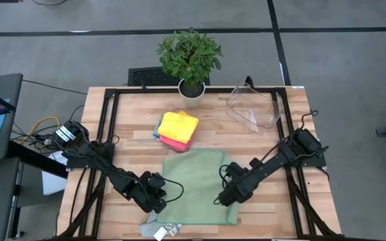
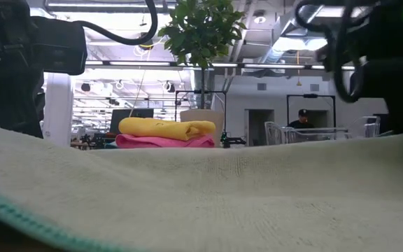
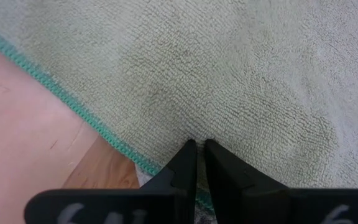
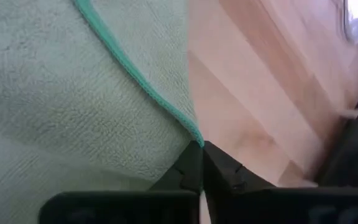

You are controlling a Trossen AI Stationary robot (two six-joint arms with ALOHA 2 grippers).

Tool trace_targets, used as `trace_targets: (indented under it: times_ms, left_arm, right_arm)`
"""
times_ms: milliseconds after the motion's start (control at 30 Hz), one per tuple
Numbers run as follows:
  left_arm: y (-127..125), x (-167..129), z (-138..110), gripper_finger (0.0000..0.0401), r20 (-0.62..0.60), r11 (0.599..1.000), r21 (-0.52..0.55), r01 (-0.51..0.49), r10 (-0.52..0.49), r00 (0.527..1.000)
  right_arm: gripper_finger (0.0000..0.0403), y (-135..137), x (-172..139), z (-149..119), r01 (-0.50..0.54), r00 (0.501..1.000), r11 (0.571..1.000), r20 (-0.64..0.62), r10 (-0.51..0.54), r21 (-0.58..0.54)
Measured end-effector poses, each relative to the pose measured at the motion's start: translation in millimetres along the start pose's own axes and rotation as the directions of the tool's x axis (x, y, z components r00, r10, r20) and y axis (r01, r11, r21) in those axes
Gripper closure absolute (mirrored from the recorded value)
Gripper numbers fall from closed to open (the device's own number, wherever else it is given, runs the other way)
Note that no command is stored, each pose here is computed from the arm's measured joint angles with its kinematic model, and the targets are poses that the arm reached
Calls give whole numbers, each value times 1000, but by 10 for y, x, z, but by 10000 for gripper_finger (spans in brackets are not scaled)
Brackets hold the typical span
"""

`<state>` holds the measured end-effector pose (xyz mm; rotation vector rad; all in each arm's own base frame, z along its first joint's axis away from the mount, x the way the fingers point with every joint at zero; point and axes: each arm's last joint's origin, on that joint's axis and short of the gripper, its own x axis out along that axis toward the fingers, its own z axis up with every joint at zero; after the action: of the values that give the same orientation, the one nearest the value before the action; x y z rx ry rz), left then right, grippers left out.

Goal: Fold microfiber towels
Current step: Fold the light green microfiber towel

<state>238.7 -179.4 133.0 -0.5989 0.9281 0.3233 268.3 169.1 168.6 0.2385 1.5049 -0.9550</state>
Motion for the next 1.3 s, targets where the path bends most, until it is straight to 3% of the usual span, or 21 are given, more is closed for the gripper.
trace_targets:
  times_ms: [300, 467, 567, 633, 900, 1133, 1300]
  left_arm:
    - [-1, 0, 0, 378, 1, 1000, 0, 1, -1, 1000]
    - [-2, 0, 0, 378, -1, 1000, 0, 2, -2, 1000]
    - [-2, 1, -1, 378, -5, 1000, 1, 2, -2, 1000]
    - [-1, 1, -1, 378, -4, 1000, 6, 2, -2, 1000]
    - [1, 1, 0, 378, 2, 1000, 20, -1, 1, 1000]
    - [1, 1, 1, 378, 4, 1000, 28, -2, 2, 1000]
    - [-2, 2, 1, 378, -4, 1000, 20, 3, -3, 1000]
  right_arm:
    - [251, -46, 166, -290, 58, 997, 993, -57, -52, 103]
    - [214, -219, 35, -393, -39, 999, 976, -13, 43, 213]
    - [211, -389, -115, -435, -126, 991, 951, 68, 111, 283]
    - [214, -546, -152, -470, -128, 990, 934, 97, 101, 332]
    - [249, -860, -195, -493, -161, 987, 907, 81, 140, 389]
    - [267, -586, -253, -463, -406, 914, 829, 139, 382, 385]
    - [273, -316, -98, -536, -379, 922, 846, 70, 382, 374]
